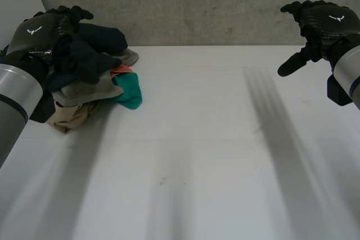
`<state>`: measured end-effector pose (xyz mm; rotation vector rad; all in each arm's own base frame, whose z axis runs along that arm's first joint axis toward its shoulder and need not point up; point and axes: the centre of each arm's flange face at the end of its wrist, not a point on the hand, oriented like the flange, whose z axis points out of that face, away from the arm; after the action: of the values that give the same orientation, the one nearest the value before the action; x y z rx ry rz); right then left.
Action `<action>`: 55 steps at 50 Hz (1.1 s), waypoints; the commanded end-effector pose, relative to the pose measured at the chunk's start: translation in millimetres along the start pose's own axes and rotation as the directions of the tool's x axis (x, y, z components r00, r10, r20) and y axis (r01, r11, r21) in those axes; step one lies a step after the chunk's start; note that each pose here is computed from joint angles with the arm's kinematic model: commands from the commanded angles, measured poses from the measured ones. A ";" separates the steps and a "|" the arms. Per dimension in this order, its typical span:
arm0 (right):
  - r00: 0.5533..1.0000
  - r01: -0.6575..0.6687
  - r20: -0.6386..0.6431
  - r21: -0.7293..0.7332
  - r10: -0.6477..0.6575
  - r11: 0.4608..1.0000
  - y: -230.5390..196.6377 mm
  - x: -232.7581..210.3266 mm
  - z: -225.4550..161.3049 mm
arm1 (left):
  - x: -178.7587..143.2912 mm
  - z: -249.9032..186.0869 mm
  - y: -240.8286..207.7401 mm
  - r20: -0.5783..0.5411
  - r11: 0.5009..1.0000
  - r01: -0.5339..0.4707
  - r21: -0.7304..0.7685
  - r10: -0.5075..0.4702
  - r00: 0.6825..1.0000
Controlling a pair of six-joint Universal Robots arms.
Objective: Fold the laundry.
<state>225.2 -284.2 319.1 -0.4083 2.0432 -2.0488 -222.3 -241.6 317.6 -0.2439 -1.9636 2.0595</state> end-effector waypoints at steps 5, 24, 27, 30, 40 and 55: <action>1.000 0.001 0.001 -0.001 -0.001 1.000 0.8 -0.2 0.1 | 0.2 0.4 -1.6 -0.001 1.000 0.000 0.011 0.000 1.000; 1.000 0.006 0.003 -0.012 -0.006 1.000 3.8 -0.5 0.0 | -41.9 101.1 36.3 0.109 0.955 -0.297 0.012 0.294 0.950; 1.000 0.006 0.002 -0.015 -0.006 1.000 4.8 0.0 -0.1 | -48.5 125.0 53.2 0.117 0.920 -0.392 -0.002 0.390 0.913; 1.000 0.007 0.004 -0.020 -0.007 1.000 6.2 -0.2 0.0 | -63.4 155.8 75.1 0.146 0.864 -0.504 -0.006 0.500 0.854; 1.000 0.013 0.003 -0.029 -0.013 0.999 9.1 -0.2 0.0 | -126.6 212.6 132.0 0.265 0.763 -0.647 0.000 0.623 0.736; 1.000 0.015 -0.004 -0.037 -0.015 0.999 12.1 3.4 4.2 | -53.6 184.9 41.5 0.158 0.799 -0.552 0.239 0.529 0.834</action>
<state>223.2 -289.4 305.6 -0.4276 2.0950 -2.0204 -209.6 -472.5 214.8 -0.8503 -1.9648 2.6641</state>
